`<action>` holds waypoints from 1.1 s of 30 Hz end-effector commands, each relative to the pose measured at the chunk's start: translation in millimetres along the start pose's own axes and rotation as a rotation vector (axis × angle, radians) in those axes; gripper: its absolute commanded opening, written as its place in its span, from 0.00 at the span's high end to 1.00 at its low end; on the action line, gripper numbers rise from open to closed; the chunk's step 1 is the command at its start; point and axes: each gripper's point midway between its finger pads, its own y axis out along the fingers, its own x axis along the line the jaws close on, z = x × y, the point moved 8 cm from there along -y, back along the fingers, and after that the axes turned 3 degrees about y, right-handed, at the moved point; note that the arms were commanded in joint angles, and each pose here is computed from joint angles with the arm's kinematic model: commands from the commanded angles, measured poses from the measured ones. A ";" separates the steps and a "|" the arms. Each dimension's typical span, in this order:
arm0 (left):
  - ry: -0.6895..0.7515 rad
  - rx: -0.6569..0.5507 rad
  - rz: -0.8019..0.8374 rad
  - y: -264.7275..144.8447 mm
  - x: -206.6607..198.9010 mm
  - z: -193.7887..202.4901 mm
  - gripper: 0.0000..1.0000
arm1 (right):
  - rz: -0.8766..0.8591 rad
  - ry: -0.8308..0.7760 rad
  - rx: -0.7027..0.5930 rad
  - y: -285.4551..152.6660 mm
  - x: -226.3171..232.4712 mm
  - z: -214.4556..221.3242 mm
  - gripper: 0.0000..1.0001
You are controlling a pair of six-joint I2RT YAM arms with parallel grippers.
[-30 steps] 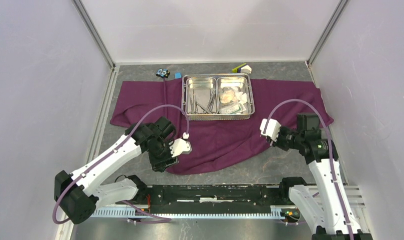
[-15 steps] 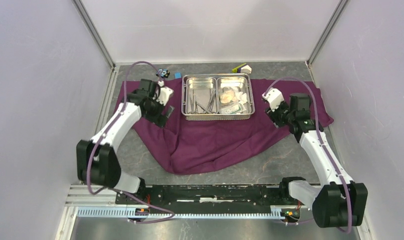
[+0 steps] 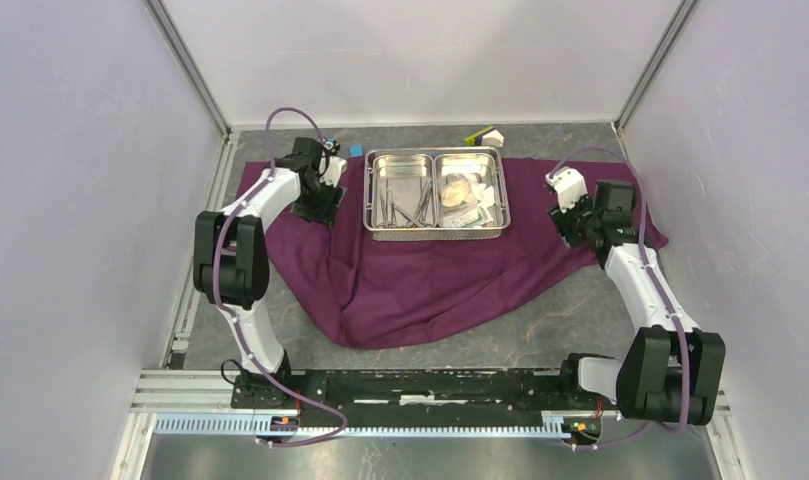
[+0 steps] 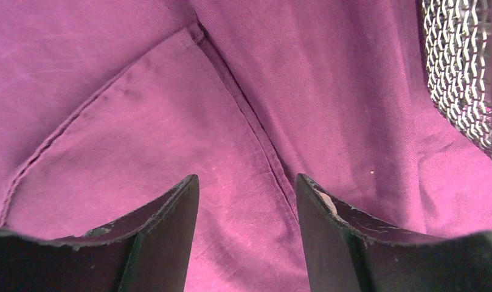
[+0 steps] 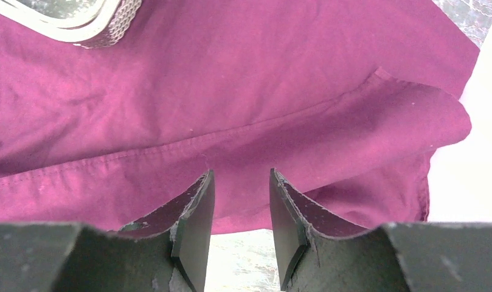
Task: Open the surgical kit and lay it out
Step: Open the surgical kit at the center of the board.
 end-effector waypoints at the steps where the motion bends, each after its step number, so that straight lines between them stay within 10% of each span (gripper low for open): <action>1: -0.042 0.016 0.046 5.5 -6.0 0.8 0.34 | 0.024 0.001 -0.072 -4.6 -19.6 -16.0 0.56; 33: -0.018 0.094 0.071 17.9 -12.4 29.0 0.75 | 0.011 0.068 -0.044 1.1 -41.8 0.8 0.57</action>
